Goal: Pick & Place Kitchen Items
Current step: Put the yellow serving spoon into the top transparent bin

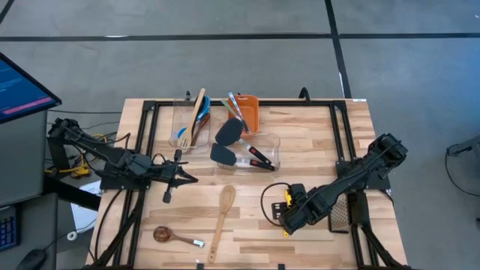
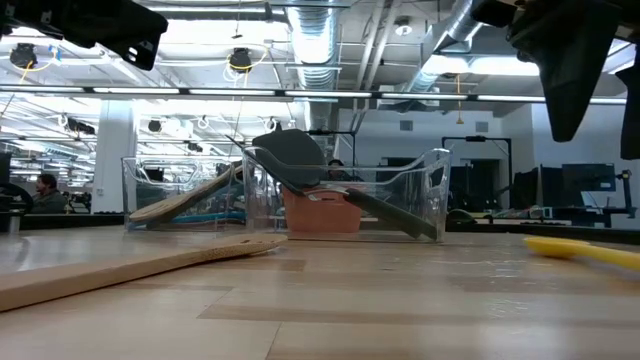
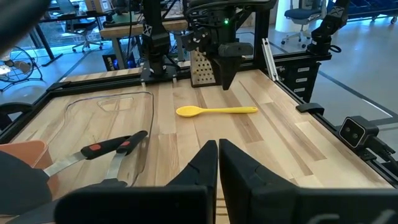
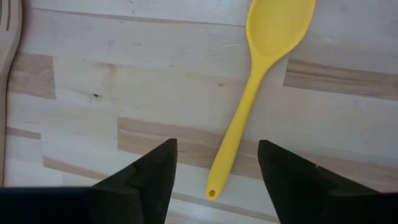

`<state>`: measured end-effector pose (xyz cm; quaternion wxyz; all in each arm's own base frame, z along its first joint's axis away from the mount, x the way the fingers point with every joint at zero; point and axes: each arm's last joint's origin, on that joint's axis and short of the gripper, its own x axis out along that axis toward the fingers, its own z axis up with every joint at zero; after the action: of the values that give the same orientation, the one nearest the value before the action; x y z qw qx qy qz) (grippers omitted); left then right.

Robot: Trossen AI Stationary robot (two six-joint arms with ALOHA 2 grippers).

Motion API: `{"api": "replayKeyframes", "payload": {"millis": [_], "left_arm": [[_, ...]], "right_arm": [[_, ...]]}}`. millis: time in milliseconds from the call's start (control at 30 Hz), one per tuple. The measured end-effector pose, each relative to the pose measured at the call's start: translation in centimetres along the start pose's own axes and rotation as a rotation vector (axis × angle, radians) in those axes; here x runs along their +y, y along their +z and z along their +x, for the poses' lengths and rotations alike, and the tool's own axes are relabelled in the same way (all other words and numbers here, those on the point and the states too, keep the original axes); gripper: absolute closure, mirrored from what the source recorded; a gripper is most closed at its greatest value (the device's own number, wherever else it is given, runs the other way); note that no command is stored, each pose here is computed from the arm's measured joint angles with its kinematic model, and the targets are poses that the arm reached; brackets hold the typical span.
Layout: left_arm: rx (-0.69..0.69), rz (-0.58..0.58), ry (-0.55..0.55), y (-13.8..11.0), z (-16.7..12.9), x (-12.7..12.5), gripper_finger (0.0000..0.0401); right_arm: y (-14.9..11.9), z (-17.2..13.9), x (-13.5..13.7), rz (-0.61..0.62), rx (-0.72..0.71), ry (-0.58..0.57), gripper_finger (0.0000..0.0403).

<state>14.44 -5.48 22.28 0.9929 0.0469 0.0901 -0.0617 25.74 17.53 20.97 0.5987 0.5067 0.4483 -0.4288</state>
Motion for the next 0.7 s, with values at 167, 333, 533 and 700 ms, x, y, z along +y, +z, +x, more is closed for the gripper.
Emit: {"api": "replayKeyframes", "payload": {"millis": [167,333,533,700], "left_arm": [[0.0,0.0,0.0,0.0,0.0,0.0,0.0398],[0.0,0.0,-0.001,0.0,0.0,0.0,0.0398],[0.002,0.003,-0.001,0.0,0.0,0.0,0.0398],[0.003,0.004,-0.001,0.0,0.0,0.0,0.0398]], "right_arm": [[0.0,0.0,0.0,-0.001,-0.001,0.001,0.0193],[-0.9,1.7,-0.1,-0.022,-0.021,-0.047,0.0197],[-1.9,4.7,0.4,-0.028,-0.009,-0.089,0.0197],[-1.9,6.9,0.4,-0.026,-0.039,-0.141,0.0202]]}}
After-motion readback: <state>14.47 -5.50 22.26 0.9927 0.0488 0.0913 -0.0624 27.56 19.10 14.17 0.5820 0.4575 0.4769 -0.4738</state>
